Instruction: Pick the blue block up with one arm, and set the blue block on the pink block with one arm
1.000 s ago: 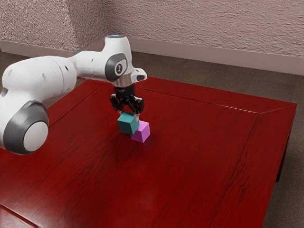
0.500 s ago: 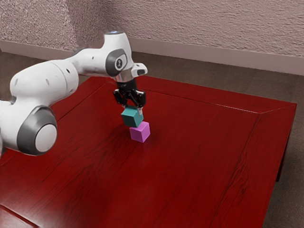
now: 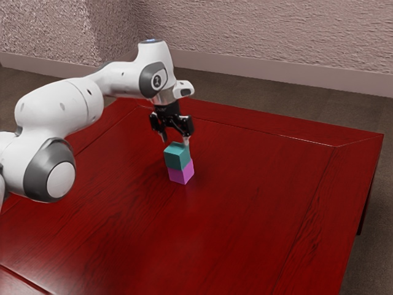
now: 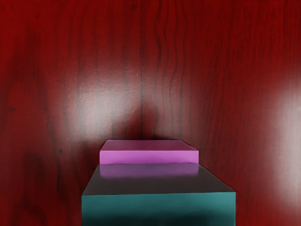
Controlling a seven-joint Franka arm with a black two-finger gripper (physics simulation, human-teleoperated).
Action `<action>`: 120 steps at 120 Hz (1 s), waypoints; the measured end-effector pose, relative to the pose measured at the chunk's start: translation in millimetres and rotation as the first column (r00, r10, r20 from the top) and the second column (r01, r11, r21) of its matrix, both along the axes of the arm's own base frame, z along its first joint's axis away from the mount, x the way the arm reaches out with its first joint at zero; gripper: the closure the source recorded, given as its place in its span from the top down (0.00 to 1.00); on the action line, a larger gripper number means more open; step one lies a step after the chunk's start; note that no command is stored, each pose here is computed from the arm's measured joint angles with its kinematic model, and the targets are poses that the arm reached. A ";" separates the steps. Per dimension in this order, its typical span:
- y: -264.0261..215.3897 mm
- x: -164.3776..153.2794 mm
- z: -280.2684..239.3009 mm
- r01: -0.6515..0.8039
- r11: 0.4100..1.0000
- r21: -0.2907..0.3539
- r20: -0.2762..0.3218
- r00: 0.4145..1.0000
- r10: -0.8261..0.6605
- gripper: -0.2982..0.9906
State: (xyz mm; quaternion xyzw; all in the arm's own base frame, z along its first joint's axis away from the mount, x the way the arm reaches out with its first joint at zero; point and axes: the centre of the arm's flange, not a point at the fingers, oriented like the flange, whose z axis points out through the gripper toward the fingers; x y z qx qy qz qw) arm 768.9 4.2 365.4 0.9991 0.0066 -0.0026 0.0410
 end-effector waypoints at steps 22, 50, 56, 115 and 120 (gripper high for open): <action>-6.3 -1.5 21.2 0.022 1.000 0.011 0.009 1.000 -0.022 0.74; -15.8 -62.9 113.1 0.075 0.992 0.101 -0.037 0.997 -0.072 0.76; -20.4 -85.4 141.6 0.092 0.987 0.133 -0.041 0.995 -0.087 0.76; -19.2 -232.2 251.9 0.150 0.956 0.251 -0.066 0.988 -0.137 0.77; -16.0 -234.9 251.6 0.145 0.956 0.256 -0.070 0.989 -0.132 0.77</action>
